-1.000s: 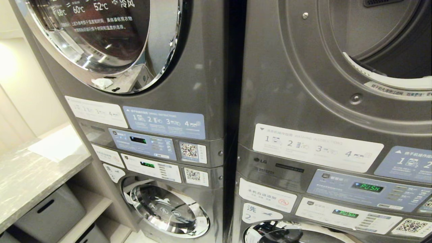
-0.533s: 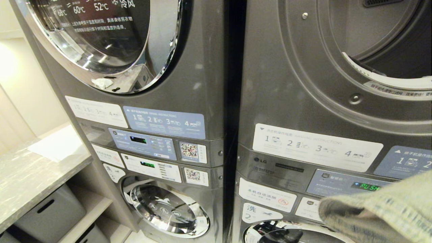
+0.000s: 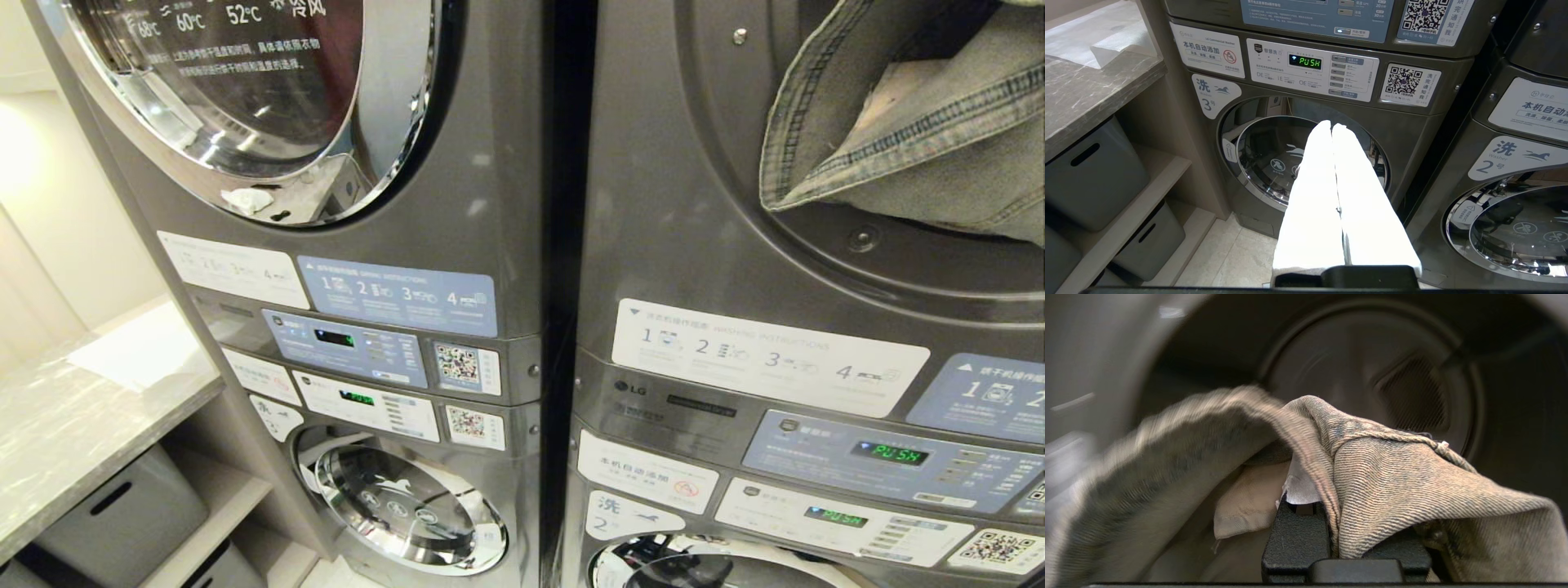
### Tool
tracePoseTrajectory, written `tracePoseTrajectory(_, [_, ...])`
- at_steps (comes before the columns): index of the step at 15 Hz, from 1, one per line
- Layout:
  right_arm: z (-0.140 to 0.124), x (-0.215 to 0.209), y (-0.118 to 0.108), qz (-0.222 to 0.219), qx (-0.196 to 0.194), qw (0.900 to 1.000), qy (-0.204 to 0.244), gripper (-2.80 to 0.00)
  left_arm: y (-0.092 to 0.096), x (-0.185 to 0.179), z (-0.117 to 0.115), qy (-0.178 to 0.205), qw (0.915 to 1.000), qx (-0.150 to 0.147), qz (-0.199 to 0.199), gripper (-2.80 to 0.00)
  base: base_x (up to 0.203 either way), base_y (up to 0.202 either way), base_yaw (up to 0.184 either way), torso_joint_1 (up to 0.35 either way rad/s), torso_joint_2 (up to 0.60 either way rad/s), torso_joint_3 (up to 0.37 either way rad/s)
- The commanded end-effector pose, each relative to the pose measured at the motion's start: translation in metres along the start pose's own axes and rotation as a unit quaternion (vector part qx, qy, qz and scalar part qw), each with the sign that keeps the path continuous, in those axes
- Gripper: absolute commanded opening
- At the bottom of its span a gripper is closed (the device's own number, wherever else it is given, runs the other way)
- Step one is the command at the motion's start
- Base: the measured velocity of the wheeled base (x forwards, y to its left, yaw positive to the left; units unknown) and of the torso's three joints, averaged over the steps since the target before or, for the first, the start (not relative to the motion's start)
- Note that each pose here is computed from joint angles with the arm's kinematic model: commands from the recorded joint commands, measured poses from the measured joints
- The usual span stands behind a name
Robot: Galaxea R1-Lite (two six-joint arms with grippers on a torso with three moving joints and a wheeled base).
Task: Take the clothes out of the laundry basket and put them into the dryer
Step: Put the clothes in the dryer
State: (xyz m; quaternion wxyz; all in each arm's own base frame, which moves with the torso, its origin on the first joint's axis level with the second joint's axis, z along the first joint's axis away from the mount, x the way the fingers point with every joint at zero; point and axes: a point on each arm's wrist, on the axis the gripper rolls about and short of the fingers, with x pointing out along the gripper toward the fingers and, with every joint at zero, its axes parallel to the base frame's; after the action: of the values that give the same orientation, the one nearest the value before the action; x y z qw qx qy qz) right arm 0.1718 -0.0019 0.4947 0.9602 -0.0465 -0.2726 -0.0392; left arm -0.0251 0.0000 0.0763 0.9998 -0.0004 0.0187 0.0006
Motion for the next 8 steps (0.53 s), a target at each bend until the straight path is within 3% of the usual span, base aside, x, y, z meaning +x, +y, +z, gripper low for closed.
tracePoseTrajectory(1, [-0.074, 0.077, 0.010, -0.030, -0.017, 0.999, -0.017, -2.80, 0.000, 0.000, 0.000, 0.000, 1.0000, 0.000, 0.000, -2.80, 0.000, 0.000, 0.000, 0.000, 0.00, 0.000])
tracePoseTrajectory(3, [-0.096, 0.096, 0.010, -0.081, -0.027, 0.994, -0.073, -2.80, 0.000, 0.000, 0.000, 0.000, 1.0000, 0.000, 0.000, -2.80, 0.000, 0.000, 0.000, 0.003, 0.02, -0.001])
tracePoseTrajectory(5, [-0.120, 0.107, 0.010, -0.114, -0.033, 0.991, -0.065, -2.80, 0.000, 0.000, 0.000, 0.000, 1.0000, 0.000, 0.000, -2.80, 0.000, 0.000, 0.000, 0.000, 0.00, 0.000])
tracePoseTrajectory(8, [-0.153, 0.119, 0.012, -0.114, -0.040, 0.992, -0.032, -2.80, 0.000, 0.000, 0.000, 0.000, 1.0000, 0.000, 0.000, -2.80, 0.000, 0.000, 0.000, 0.000, 0.00, 0.000])
